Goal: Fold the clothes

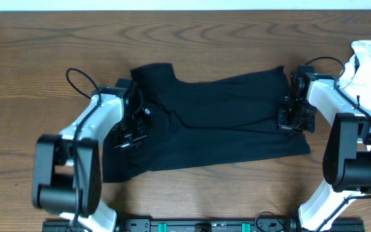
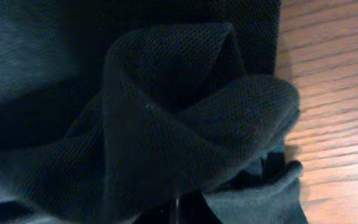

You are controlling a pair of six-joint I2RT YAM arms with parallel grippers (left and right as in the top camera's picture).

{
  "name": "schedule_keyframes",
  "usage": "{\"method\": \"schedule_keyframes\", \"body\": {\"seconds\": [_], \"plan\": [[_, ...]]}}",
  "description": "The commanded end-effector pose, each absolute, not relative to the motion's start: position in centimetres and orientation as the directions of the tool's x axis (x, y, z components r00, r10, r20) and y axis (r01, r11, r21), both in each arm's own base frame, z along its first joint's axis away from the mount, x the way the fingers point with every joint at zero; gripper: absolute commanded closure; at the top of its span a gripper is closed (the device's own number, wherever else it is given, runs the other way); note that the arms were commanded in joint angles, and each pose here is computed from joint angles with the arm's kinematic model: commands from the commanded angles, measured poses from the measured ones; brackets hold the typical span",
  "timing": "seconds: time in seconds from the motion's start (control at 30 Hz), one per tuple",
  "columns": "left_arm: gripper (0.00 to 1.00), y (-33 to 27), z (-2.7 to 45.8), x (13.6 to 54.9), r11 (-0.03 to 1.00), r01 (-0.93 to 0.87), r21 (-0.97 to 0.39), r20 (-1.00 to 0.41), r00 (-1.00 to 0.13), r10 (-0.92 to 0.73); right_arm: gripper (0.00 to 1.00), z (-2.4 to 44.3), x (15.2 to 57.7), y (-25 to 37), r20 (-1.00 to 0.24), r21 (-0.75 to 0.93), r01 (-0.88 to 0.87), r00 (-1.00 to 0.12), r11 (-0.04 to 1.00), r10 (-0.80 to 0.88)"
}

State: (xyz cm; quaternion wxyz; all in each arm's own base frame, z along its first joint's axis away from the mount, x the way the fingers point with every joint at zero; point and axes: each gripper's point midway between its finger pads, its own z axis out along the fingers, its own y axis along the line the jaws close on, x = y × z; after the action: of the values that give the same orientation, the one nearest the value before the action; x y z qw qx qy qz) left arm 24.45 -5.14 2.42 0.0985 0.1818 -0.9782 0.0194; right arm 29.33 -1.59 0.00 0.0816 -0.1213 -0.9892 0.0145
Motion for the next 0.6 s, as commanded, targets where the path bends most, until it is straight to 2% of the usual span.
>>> {"method": "schedule_keyframes", "body": {"seconds": [0.0, 0.03, 0.07, 0.17, 0.3, 0.4, 0.47, 0.57], "plan": [[0.65, -4.9, 7.8, 28.0, 0.943, -0.323, -0.072, 0.0, -0.946, -0.324, 0.86, 3.2, 31.4, -0.8, 0.057, 0.05, 0.22, -0.974, 0.974, 0.217], [0.59, -5.0, 9.6, 28.8, 0.947, -0.305, -0.098, -0.056, -0.949, -0.311, 0.73, 4.2, 31.9, -0.2, 0.032, 0.091, 0.206, -0.978, 0.974, 0.204], [0.55, -5.1, 11.3, 29.6, 0.951, -0.285, -0.121, -0.107, -0.949, -0.298, 0.67, 5.1, 32.3, 0.2, 0.008, 0.124, 0.194, -0.981, 0.973, 0.195], [0.45, -5.4, 16.4, 31.8, 0.96, -0.219, -0.178, -0.269, -0.927, -0.261, 0.62, 8.5, 33.5, 1.2, -0.078, 0.196, 0.166, -0.98, 0.966, 0.185], [0.32, -5.8, 20.5, 34.7, 0.958, -0.171, -0.23, -0.421, -0.87, -0.256, 0.54, 12.5, 35.0, 1.4, -0.197, 0.221, 0.138, -0.963, 0.965, 0.183], [0.3, -6.1, 21.1, 36.9, 0.958, -0.147, -0.248, -0.486, -0.836, -0.254, 0.5, 14.9, 36.5, 1.3, -0.276, 0.225, 0.114, -0.945, 0.968, 0.176], [0.3, -6.3, 20.6, 38.2, 0.957, -0.143, -0.253, -0.498, -0.828, -0.255, 0.4, 15.9, 37.4, 1.2, -0.316, 0.218, 0.095, -0.935, 0.971, 0.162], [0.3, -6.6, 18.9, 40.1, 0.957, -0.143, -0.252, -0.498, -0.829, -0.255, 0.36, 16.5, 39.1, 0.8, -0.386, 0.205, 0.081, -0.909, 0.975, 0.156]]}}
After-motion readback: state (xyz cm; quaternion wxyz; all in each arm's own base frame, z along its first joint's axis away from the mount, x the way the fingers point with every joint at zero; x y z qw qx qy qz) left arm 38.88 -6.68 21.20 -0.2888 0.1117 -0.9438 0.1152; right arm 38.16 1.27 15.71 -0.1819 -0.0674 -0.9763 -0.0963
